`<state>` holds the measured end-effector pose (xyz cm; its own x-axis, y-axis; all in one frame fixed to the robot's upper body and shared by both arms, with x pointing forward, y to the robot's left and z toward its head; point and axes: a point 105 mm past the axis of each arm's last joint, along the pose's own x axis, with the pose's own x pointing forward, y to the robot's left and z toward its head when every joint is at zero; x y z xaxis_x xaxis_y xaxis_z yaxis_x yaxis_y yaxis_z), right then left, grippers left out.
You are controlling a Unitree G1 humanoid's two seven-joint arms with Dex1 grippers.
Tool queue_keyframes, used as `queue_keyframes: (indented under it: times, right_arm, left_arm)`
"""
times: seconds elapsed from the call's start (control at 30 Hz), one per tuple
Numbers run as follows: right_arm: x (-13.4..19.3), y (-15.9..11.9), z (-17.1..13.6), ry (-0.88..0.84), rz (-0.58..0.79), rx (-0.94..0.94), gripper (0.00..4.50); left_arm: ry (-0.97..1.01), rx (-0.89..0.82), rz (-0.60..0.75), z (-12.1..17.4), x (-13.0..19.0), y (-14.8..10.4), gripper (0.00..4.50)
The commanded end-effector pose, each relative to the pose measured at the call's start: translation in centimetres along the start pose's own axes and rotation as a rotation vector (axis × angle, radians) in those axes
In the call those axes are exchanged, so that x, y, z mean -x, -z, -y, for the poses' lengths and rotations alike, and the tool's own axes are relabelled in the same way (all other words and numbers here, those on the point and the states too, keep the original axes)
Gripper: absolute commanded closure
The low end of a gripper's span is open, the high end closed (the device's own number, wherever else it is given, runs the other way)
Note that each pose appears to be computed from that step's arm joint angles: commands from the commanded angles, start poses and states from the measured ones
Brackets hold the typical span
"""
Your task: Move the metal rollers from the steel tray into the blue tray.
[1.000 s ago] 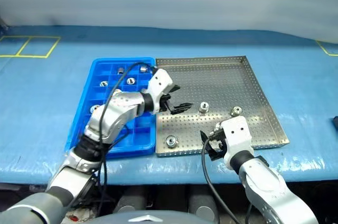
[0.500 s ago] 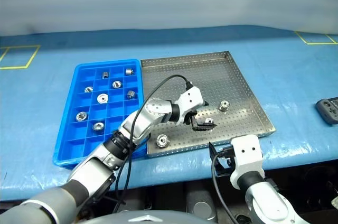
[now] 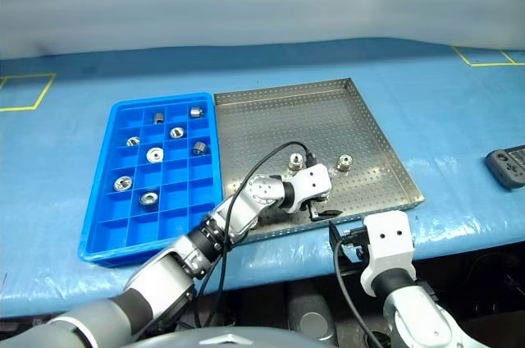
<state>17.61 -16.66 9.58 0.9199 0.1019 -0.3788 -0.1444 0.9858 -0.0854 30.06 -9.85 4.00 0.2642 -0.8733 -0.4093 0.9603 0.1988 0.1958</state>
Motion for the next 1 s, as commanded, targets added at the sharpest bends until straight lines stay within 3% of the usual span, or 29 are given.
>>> queue_keyframes:
  times: [0.03, 0.13, 0.2, 0.47, 0.67, 0.77, 0.87, 1.0]
  right_arm:
    - [0.3, -1.2, -0.5, -0.016, 0.049, -0.013, 0.0]
    - [0.2, -1.3, -0.7, -0.02, 0.048, -0.013, 0.0]
    - [0.2, -1.3, -0.7, -0.022, 0.048, -0.012, 0.0]
    - [0.1, -1.4, -0.8, -0.031, 0.045, -0.002, 0.0]
    - [-0.1, -1.7, -0.9, -0.047, 0.047, 0.007, 0.0]
    - [-0.3, -1.9, -1.1, -0.063, 0.05, 0.017, 0.0]
    - [-0.5, -2.1, -1.2, -0.076, 0.054, 0.025, 0.0]
    - [-1.0, -2.9, -2.0, -0.137, 0.069, 0.054, 0.0]
  left_arm:
    - [-0.038, -0.009, 0.04, 0.1, -1.0, -1.3, 0.05]
    - [-0.042, -0.005, 0.039, 0.1, -1.2, -1.3, 0.05]
    - [-0.042, 0.014, 0.046, 0.2, -1.3, -1.4, 0.41]
    - [-0.046, 0.096, 0.074, -0.7, -0.2, -2.0, 2.79]
    - [-0.062, 0.103, 0.096, -1.3, 0.5, -2.7, 2.77]
    - [-0.058, 0.151, 0.257, -1.9, 2.2, -6.6, 2.77]
    - [-0.063, 0.193, 0.343, -2.5, 3.7, -8.6, 2.77]
    - [-0.205, 0.226, 0.482, -6.0, 9.0, -10.8, 2.77]
